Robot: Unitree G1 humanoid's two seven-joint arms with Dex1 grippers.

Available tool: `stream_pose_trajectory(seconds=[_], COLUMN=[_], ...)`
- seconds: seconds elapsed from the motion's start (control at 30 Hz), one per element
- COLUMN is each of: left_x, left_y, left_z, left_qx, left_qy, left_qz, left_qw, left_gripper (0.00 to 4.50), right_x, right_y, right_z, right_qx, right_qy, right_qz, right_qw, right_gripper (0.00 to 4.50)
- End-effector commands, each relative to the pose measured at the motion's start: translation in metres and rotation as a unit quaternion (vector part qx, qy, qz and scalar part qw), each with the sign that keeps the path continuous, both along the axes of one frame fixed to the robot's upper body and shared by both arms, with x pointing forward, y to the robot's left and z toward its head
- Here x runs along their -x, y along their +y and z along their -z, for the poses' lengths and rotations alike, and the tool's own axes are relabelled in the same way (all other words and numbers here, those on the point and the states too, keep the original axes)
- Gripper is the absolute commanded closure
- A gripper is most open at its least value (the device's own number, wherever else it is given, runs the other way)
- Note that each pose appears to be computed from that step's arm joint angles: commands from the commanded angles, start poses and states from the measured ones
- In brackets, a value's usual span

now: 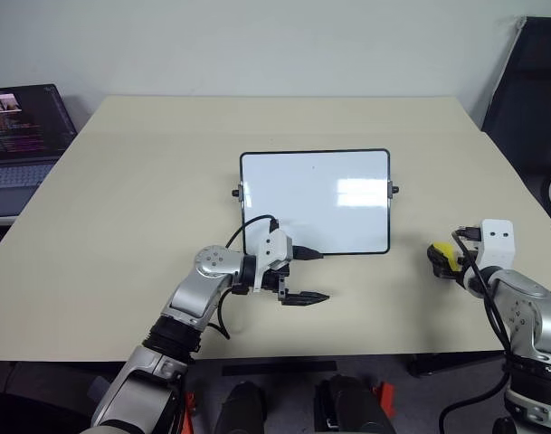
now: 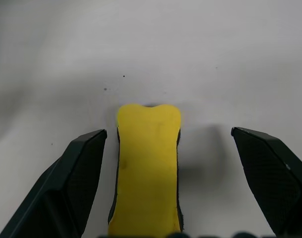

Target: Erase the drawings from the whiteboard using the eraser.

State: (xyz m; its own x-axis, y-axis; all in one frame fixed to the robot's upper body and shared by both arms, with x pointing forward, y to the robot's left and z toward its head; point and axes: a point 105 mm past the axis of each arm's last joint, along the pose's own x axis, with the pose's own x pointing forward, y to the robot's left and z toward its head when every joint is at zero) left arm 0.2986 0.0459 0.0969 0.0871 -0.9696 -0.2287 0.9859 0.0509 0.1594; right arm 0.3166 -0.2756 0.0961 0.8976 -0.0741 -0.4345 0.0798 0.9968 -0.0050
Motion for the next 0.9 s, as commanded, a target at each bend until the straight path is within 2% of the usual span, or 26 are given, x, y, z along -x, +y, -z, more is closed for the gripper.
stream_pose_trajectory(seconds=[0.03, 0.07, 0.17, 0.33, 0.47, 0.53, 0.63, 0.9], left_x=[-0.012, -0.021, -0.035, -0.036, -0.035, -0.031, -0.028, -0.018], left_y=[0.006, 0.010, 0.020, 0.038, 0.055, 0.063, 0.081, 0.089], left_z=[-0.015, -0.018, -0.021, -0.014, -0.012, -0.009, -0.003, 0.004], left_qx=[0.015, 0.023, 0.062, 0.089, 0.121, 0.124, 0.138, 0.130], left_qy=[-0.058, -0.093, -0.093, -0.090, -0.069, -0.066, -0.063, -0.077], left_qz=[-0.052, -0.091, -0.187, -0.311, -0.421, -0.463, -0.538, -0.586], left_qw=[0.997, 0.991, 0.976, 0.942, 0.896, 0.875, 0.829, 0.796], left_gripper=[0.00, 0.00, 0.00, 0.00, 0.00, 0.00, 0.00, 0.00], right_x=[-0.003, -0.003, 0.001, 0.014, 0.029, 0.039, 0.051, 0.071], right_y=[-0.010, -0.010, -0.010, -0.003, 0.015, 0.027, 0.049, 0.053], right_z=[-0.025, -0.030, -0.040, -0.045, -0.048, -0.045, -0.043, -0.017], right_qx=[-0.002, -0.013, -0.041, -0.038, -0.002, 0.040, 0.083, 0.096], right_qy=[-0.056, -0.073, -0.106, -0.147, -0.184, -0.192, -0.218, -0.216], right_qz=[0.036, 0.046, 0.068, 0.074, 0.040, 0.012, -0.032, -0.028], right_qw=[0.998, 0.996, 0.991, 0.986, 0.982, 0.981, 0.972, 0.971], right_gripper=[0.03, 0.03, 0.03, 0.03, 0.03, 0.03, 0.03, 0.03])
